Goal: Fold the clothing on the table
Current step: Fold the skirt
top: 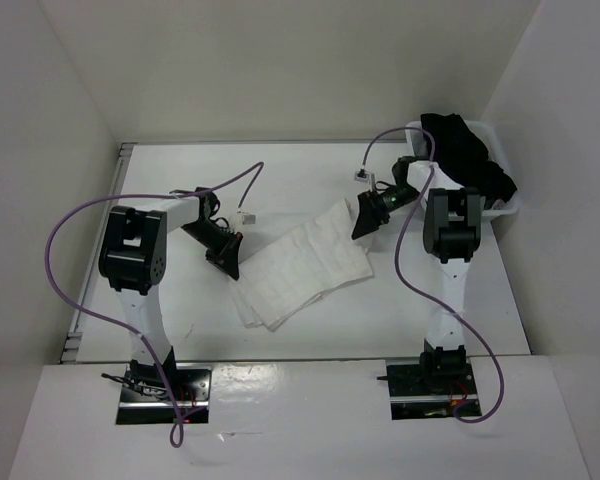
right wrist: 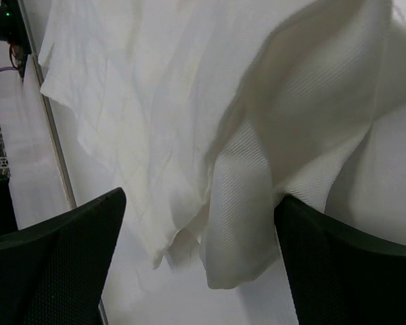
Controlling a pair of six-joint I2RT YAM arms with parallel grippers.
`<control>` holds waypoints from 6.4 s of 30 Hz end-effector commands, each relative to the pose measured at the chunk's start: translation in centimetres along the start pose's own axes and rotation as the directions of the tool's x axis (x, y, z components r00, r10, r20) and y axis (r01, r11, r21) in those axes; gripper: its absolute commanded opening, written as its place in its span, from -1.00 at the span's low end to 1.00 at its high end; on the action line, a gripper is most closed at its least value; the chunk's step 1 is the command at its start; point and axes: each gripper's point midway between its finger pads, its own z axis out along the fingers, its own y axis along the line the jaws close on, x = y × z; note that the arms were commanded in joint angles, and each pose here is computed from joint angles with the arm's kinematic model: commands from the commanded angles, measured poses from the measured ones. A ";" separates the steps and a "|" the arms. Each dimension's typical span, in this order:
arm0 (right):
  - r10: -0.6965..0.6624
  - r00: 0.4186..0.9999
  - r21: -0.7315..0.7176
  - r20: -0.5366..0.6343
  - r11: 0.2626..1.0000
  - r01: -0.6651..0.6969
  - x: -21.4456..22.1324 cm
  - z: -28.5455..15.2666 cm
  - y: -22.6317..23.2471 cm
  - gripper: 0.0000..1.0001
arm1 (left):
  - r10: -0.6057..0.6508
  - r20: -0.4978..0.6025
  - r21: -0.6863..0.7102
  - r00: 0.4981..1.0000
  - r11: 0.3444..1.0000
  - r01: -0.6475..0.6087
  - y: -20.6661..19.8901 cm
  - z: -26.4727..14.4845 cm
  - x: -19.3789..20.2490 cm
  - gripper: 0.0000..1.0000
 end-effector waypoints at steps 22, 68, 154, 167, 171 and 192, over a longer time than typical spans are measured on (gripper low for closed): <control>0.023 0.995 0.150 -0.092 0.989 -0.009 1.0 0.9 -0.4 -1.00 | 0.046 -0.052 -0.130 0.998 0.990 -0.053 3.0 0.4 1.7 -0.97; -0.469 0.736 0.153 -0.488 0.785 0.601 -5.0 14.1 22.0 -1.00 | -0.032 0.063 -0.021 0.998 0.999 0.033 0.8 -0.7 -3.2 -0.87; -0.352 0.877 0.158 -0.328 0.895 0.418 -4.8 12.8 18.5 -0.83 | -0.163 0.546 -0.090 0.822 0.964 0.251 1.9 -17.4 3.8 0.58; -0.406 0.812 0.057 -0.419 0.881 0.470 -2.8 16.0 21.1 -0.83 | -0.151 0.547 -0.081 0.823 0.970 0.231 1.8 -17.4 3.6 0.58; -0.480 0.795 0.054 -0.370 0.844 0.534 -5.8 14.0 24.4 -0.73 | -0.150 0.551 -0.074 0.821 0.971 0.227 1.6 -17.5 3.5 0.58; -0.482 0.794 0.000 -0.370 0.855 0.519 -6.1 16.0 23.2 0.21 | -0.171 0.534 -0.054 0.828 0.970 0.236 2.0 -16.9 3.7 0.58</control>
